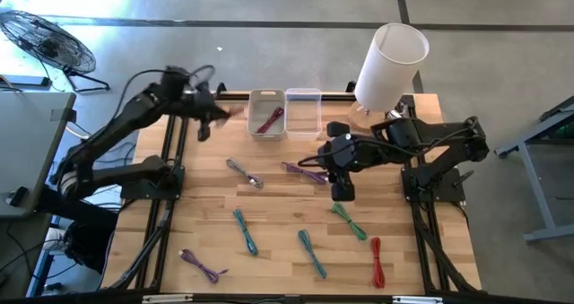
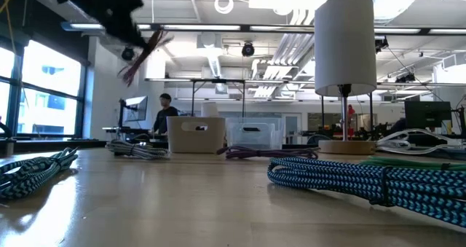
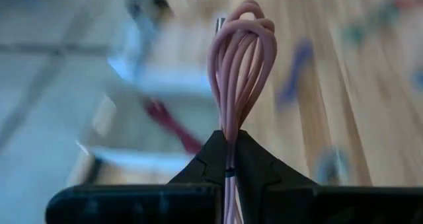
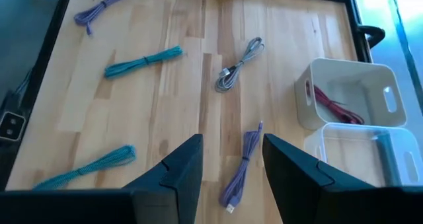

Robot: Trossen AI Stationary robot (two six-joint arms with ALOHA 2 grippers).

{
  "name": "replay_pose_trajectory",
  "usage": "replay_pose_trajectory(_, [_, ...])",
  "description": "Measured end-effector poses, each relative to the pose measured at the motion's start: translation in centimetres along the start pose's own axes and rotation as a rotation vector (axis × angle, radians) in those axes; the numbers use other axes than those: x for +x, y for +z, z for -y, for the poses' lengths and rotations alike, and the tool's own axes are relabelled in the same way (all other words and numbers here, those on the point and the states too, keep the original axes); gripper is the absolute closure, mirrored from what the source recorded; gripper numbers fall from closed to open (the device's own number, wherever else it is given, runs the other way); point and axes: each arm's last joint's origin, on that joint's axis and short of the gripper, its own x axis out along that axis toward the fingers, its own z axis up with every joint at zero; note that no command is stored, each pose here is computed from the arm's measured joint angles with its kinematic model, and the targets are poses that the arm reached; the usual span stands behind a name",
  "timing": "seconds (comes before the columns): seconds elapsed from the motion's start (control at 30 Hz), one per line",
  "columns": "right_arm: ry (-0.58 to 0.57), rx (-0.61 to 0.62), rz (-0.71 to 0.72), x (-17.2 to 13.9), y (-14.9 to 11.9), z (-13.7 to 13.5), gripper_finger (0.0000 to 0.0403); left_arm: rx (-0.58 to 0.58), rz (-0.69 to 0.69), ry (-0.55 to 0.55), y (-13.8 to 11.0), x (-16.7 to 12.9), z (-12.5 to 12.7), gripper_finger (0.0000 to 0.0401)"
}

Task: Pick & Place USB Port
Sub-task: Put the light pink USB cable into the transparent bin

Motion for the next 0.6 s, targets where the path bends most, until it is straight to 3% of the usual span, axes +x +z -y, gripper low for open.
replay_pose_trajectory(0.17, [-0.037, -0.031, -0.009, 0.0, -0.1, 0.1, 0.0254, -0.03, 0.37, 0.065, 3.6, -2.8, 0.2, 0.0394])
replay_pose_trajectory(0.37, [-0.15, -0.088, 0.004, 0.0, 0.0, 0.4, 0.0254, -0.058, 0.689, 0.074, 6.9, -4.1, 0.5, 0.0394])
replay_pose_trajectory(0.47, [-0.199, -0.131, 0.077, -0.3, 0.8, 0.7, 0.0254, -0.1, 0.871, 0.025, 8.6, -4.8, 1.2, 0.0394])
replay_pose_trajectory(0.53, [-0.23, -0.147, 0.164, -0.8, 1.5, 0.9, 0.0254, -0.065, 1.012, -0.003, 9.7, -5.8, 1.9, 0.0394])
replay_pose_trajectory(0.6, [-0.256, -0.144, 0.286, -1.7, 2.5, 1.2, 0.0254, -0.058, 1.069, -0.038, 10.2, -5.9, 2.4, 0.0394])
